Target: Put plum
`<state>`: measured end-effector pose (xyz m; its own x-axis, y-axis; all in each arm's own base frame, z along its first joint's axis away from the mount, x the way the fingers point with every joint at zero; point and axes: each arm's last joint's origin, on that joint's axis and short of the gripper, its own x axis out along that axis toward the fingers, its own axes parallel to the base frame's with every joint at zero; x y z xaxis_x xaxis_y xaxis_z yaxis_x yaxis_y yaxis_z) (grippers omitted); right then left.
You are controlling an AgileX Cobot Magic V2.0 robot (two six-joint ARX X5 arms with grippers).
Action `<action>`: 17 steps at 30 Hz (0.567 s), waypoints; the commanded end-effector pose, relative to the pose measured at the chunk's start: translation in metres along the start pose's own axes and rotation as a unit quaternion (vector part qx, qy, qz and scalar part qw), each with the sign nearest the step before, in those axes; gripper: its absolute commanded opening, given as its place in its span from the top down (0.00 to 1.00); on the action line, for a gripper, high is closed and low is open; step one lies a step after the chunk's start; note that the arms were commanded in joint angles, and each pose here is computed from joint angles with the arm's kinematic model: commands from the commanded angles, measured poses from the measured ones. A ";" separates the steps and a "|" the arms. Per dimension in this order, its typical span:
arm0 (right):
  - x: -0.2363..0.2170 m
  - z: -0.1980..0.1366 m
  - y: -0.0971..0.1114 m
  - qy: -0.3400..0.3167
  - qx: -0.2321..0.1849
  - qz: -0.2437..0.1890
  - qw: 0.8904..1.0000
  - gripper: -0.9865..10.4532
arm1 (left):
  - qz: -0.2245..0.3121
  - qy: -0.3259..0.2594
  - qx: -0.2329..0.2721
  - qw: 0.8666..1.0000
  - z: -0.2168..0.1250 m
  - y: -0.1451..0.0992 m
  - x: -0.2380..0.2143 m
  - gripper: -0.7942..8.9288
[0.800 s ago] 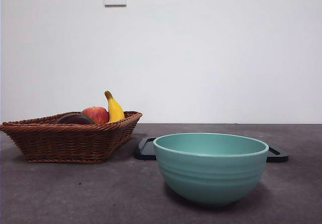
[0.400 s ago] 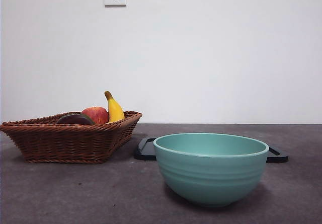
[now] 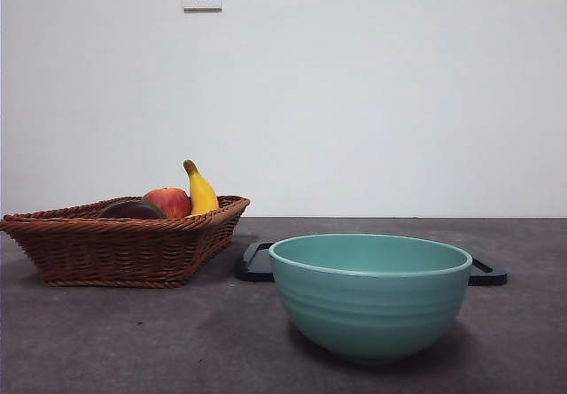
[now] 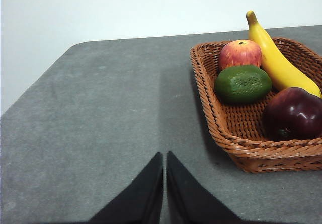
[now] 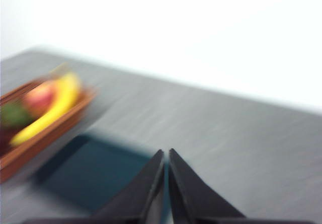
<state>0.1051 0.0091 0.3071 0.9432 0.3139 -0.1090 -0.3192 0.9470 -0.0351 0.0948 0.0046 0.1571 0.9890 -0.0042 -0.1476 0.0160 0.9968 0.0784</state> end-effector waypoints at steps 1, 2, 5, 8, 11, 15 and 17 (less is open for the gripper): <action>-0.001 -0.021 -0.004 -0.033 -0.013 -0.048 0.998 0.91 | 0.002 0.002 -0.002 1.000 -0.005 0.000 0.002 0.91; -0.002 -0.029 -0.005 -0.041 -0.014 -0.064 0.997 0.91 | 0.002 0.002 -0.002 1.000 -0.005 0.000 0.002 0.91; -0.003 -0.051 -0.006 -0.059 -0.013 -0.097 0.993 0.91 | 0.002 0.002 -0.002 1.000 -0.005 0.000 0.002 0.91; -0.003 -0.072 -0.006 -0.075 -0.008 -0.130 0.989 0.91 | 0.002 0.002 -0.002 1.000 -0.005 0.000 0.002 0.91; -0.002 -0.093 -0.006 -0.091 0.003 -0.153 0.984 0.91 | 0.002 0.002 -0.002 1.000 -0.005 0.000 0.002 0.91; 0.000 -0.115 -0.006 -0.098 0.015 -0.167 0.981 0.91 | 0.002 0.002 -0.002 1.000 -0.005 0.000 0.002 0.91; 0.001 -0.125 -0.006 -0.094 0.021 -0.168 0.981 0.91 | 0.002 0.002 -0.002 1.000 -0.005 0.000 0.002 0.91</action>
<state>0.0966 -0.0044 0.1835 0.9969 -0.0086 0.0782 0.0103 0.9997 -0.0218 0.0948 0.0046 0.1571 0.9890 -0.0042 -0.1476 0.0160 0.9968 0.0784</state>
